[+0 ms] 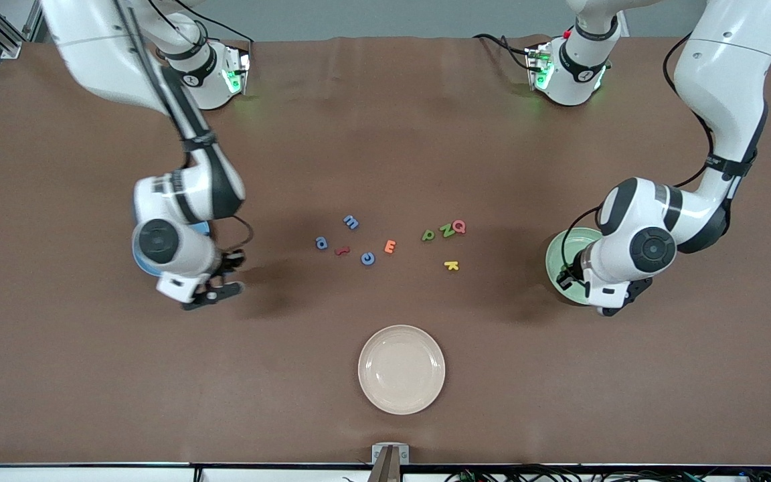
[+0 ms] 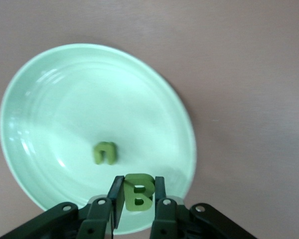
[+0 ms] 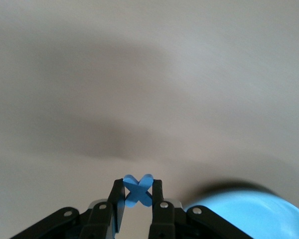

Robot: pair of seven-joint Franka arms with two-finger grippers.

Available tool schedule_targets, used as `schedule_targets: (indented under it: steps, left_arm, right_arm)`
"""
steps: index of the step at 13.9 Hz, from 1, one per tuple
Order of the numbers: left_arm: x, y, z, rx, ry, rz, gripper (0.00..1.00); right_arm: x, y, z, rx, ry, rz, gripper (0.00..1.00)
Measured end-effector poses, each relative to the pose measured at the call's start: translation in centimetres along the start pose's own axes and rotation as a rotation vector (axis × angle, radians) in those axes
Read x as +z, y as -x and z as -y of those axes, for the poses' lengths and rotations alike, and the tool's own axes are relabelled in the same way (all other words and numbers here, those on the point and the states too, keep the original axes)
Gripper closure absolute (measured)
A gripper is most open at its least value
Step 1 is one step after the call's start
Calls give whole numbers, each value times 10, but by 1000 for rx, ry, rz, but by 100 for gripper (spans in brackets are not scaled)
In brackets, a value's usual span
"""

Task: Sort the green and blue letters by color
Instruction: 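Carry the blue x to the blue plate while the left carries B to green plate, then release both letters and move both grippers back to the letter pile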

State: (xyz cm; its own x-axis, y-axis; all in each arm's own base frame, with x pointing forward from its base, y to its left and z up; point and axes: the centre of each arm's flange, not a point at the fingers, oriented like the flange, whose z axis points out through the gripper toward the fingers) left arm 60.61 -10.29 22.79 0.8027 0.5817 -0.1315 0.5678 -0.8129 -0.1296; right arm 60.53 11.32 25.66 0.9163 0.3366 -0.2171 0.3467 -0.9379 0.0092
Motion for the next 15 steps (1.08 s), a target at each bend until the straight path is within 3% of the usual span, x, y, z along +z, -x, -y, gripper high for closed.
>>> schedule_targets:
  steps: [2,6,8,13,15]
  left_arm:
    - [6,-1,12,18,-8,7,72]
    - [22,4,21,48,8,6,72]
    - [26,2,26,53,14,0,72]
    - [32,-9,42,59,12,-5,72]
    - [32,-8,42,61,18,-9,72]
  right_arm:
    - [-16,26,-49,6,-36,54,74]
    - [-20,68,-86,35,-72,77,74]
    - [-22,77,-86,39,-75,76,58]
    - [-35,88,-80,79,-76,62,6]
    - [-41,84,-61,169,-71,58,0]
